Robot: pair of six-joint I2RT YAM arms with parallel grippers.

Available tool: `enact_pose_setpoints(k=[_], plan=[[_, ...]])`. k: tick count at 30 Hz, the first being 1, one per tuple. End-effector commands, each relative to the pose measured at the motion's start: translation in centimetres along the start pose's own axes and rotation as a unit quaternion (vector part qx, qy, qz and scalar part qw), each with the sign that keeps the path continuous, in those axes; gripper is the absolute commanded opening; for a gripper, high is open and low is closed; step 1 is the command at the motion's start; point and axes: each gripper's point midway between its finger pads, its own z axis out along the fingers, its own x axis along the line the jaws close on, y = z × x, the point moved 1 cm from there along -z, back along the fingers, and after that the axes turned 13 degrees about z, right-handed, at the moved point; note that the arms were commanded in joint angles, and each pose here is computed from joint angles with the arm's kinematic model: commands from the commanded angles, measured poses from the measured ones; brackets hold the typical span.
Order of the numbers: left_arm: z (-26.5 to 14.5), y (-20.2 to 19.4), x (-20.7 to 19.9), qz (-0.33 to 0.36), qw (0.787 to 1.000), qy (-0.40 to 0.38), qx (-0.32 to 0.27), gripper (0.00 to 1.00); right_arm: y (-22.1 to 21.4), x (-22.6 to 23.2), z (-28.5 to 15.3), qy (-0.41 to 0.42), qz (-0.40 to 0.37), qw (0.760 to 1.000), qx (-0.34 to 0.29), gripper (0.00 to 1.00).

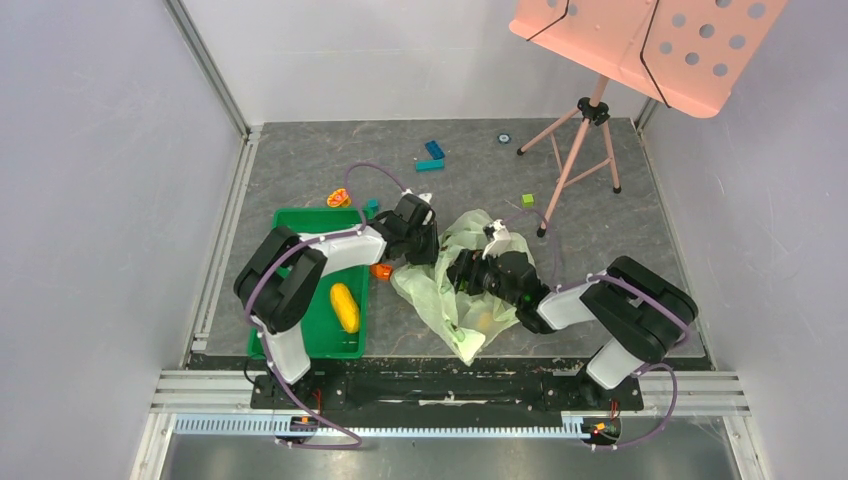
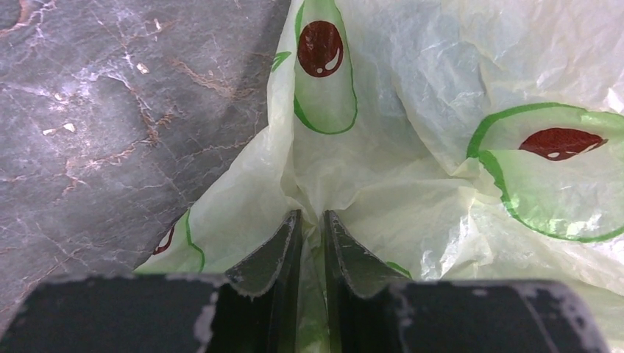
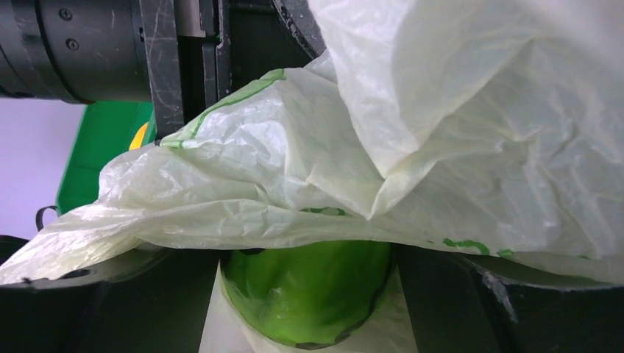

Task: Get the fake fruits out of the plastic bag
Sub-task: Take out the fake fruit from the plastic bag.

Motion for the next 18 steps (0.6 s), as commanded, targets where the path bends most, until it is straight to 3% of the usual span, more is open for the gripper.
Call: enact_pose_setpoints(k=[1,9,18], plan=[[-1.4,1.5,-1.0,-0.006,0.999,-0.010,-0.032,0.23,1.4,1.6,-1.0,0.031,-0.013,0.999,-0.028,0.79],[-3.3,2.4,-0.1,-0.004,0.998,0.013,-0.053,0.38,3.3,0.8,-4.6,-0.014,-0.056,0.996,-0.074,0.67],[-4.3,2.2,1.0,-0.005,0.998,0.033,-0.060,0.40,4.6,0.8,-8.5,-0.047,-0.083,0.991,-0.098,0.67]])
